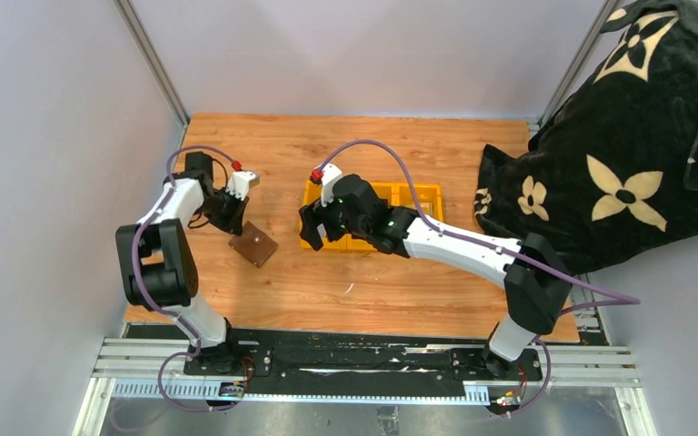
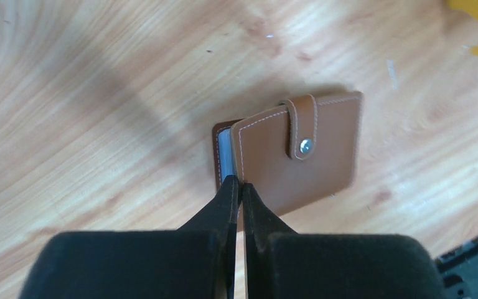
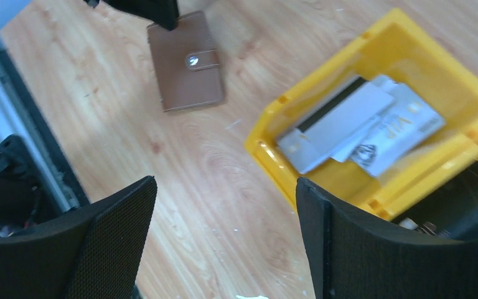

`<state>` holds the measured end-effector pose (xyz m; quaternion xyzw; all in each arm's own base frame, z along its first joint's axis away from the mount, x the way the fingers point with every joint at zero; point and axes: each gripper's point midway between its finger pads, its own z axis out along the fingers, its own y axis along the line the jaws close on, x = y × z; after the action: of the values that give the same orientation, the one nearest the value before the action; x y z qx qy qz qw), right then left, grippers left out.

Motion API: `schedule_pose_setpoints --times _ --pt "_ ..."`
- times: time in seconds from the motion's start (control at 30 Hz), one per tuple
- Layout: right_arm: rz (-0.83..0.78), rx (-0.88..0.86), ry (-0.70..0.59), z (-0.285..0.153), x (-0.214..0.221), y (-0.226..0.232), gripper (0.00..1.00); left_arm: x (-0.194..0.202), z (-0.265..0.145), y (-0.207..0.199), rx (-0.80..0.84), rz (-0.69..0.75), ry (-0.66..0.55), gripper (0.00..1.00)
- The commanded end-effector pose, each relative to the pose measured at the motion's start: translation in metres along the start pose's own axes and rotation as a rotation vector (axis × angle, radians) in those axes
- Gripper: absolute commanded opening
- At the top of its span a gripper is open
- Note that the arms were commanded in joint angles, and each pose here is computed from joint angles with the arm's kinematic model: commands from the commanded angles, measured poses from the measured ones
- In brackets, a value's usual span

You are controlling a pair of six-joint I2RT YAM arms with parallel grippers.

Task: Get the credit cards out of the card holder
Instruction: Open the card holder at the center of the board.

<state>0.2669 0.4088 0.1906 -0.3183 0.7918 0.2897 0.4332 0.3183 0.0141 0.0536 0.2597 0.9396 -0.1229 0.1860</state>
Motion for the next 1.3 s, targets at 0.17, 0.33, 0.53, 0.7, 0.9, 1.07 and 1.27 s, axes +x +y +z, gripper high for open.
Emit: schedule_pose_setpoints --times 0.17,0.33,0.53,0.7,0.9,1.07,1.27 --pt "0.018 -0.326 0.029 0.002 -0.010 0.050 0.87 -0.025 -0.076 -0.081 0.092 0.418 -0.209 0.00" --pt "-0.011 -0.354 -0.003 -0.001 -0.014 0.051 0.87 -0.034 -0.104 -0.116 0.072 0.558 -0.251 0.00" --pt "-0.083 -0.466 -0.099 -0.027 -0.026 0.066 0.88 -0.045 -0.147 -0.159 0.144 0.608 -0.308 0.00" --pt "-0.134 -0.547 -0.140 -0.047 -0.024 0.077 0.88 -0.050 -0.176 -0.191 0.180 0.626 -0.376 0.00" --pt "-0.133 -0.557 -0.142 -0.049 -0.027 0.076 0.88 -0.057 -0.208 -0.228 0.254 0.608 -0.456 0.00" --pt "-0.133 -0.558 -0.167 -0.059 -0.034 0.071 0.89 -0.052 -0.228 -0.249 0.292 0.609 -0.494 0.00" --pt "-0.128 -0.774 -0.151 -0.089 -0.037 0.099 0.81 -0.047 -0.239 -0.256 0.287 0.621 -0.520 0.00"
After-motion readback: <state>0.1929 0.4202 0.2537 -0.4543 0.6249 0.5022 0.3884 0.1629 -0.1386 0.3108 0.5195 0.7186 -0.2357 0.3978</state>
